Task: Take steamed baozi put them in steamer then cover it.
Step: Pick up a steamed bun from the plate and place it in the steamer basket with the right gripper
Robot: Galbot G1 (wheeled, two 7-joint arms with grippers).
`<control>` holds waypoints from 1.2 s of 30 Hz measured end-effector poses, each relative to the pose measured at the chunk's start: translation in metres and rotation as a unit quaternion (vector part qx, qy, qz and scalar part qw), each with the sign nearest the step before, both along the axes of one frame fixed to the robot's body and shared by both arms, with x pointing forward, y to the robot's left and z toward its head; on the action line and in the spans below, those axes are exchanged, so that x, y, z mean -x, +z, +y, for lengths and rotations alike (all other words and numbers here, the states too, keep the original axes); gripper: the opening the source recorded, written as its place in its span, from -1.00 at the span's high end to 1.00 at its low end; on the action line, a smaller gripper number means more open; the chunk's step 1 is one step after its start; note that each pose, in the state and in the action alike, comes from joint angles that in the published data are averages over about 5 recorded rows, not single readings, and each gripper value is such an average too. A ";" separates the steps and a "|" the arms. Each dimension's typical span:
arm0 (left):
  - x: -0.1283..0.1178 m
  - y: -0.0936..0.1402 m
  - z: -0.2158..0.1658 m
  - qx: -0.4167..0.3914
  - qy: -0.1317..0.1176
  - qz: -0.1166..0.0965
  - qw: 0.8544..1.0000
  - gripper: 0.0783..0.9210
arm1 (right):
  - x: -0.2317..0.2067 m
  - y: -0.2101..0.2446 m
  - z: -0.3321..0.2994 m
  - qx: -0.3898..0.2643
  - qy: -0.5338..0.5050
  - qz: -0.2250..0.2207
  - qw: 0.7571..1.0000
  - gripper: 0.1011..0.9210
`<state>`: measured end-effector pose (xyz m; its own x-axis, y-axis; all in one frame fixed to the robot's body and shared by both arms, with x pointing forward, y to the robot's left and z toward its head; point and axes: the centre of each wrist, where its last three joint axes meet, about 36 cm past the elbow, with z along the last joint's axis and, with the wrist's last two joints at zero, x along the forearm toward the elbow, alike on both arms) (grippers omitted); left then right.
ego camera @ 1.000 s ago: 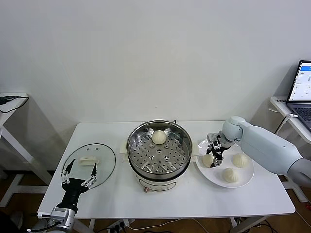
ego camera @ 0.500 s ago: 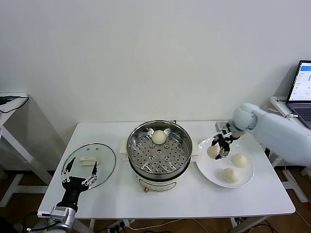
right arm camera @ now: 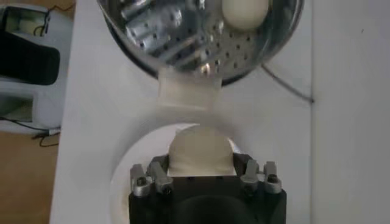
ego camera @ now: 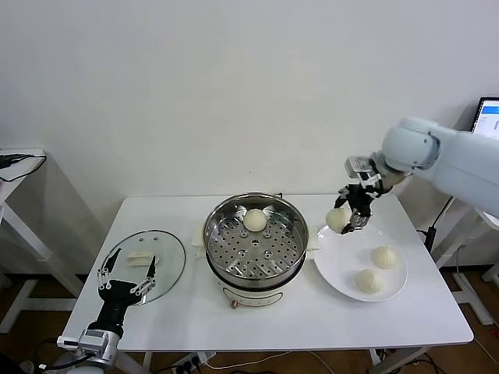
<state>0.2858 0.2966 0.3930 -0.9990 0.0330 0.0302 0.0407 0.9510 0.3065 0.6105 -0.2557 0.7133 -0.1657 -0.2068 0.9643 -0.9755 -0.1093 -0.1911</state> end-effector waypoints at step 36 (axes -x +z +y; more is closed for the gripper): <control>0.001 0.006 0.020 -0.009 0.023 -0.006 1.000 -0.77 | -0.031 -0.077 0.249 0.018 0.066 0.039 0.997 -0.47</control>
